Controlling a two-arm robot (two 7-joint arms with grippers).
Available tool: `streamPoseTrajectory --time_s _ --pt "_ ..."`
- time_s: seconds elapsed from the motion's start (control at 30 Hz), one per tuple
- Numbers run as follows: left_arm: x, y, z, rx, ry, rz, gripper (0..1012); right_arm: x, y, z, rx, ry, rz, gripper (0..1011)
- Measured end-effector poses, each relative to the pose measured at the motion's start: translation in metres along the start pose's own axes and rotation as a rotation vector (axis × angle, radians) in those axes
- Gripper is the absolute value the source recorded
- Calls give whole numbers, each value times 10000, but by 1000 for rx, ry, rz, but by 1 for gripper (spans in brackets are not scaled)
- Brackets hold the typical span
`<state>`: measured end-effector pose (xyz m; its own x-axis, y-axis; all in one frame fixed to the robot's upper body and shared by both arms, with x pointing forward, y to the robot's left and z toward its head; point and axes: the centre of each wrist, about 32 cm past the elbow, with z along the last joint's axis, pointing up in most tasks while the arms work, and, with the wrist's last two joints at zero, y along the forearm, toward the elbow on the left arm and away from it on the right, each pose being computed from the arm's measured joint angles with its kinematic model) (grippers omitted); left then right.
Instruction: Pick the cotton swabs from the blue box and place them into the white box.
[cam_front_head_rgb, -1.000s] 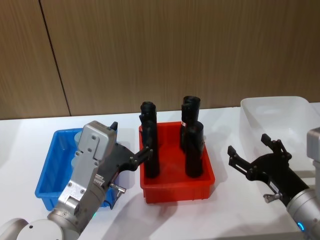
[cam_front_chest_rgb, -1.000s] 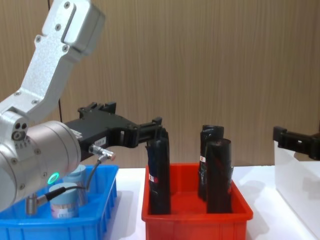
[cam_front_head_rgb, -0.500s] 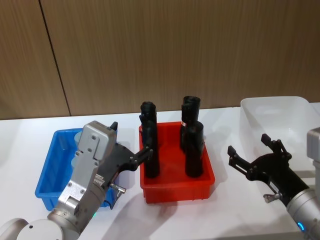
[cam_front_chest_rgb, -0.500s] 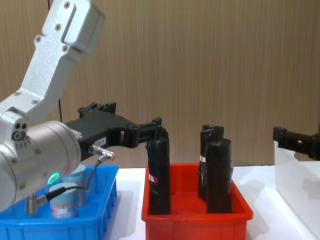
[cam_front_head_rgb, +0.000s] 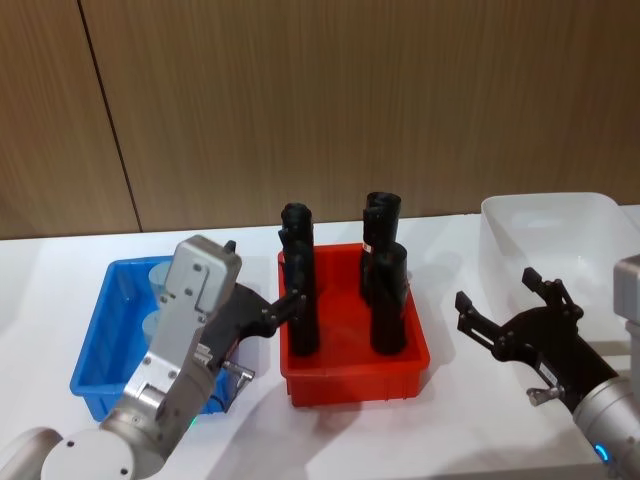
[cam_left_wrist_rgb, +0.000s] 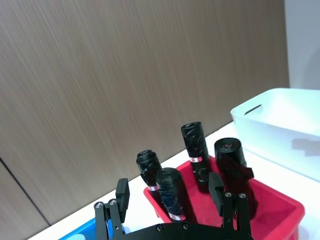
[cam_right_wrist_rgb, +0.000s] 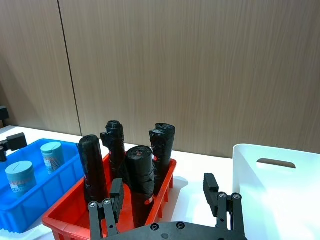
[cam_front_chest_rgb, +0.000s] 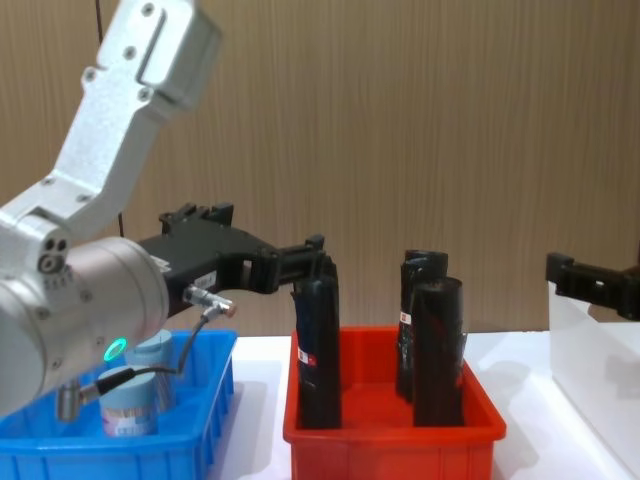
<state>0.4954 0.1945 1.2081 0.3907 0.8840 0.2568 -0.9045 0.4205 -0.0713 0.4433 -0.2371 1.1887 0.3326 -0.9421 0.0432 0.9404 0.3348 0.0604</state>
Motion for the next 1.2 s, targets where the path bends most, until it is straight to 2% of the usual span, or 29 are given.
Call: streamPoseTrajectory --time_s 0.3,0.57,0.67,0.9,1.0,1.1,1.2 --pt "-7 -161 77 90 -47 46 1004 0 0 0 0 0 0 1001" --pt "52 -280 90 178 -50 107 1004 0 0 0 0 0 0 1001" --pt "106 -318 72 224 -38 144 1004 0 0 0 0 0 0 1002" --pt "201 -354 27 286 -3 195 1004 0 0 0 0 0 0 1001" --pt "270 -369 -10 315 27 223 1004 0 0 0 0 0 0 1002" --pt "309 -373 -36 327 46 238 1004 0 0 0 0 0 0 1001" --pt "363 -376 -76 342 83 252 1004 0 0 0 0 0 0 1001"
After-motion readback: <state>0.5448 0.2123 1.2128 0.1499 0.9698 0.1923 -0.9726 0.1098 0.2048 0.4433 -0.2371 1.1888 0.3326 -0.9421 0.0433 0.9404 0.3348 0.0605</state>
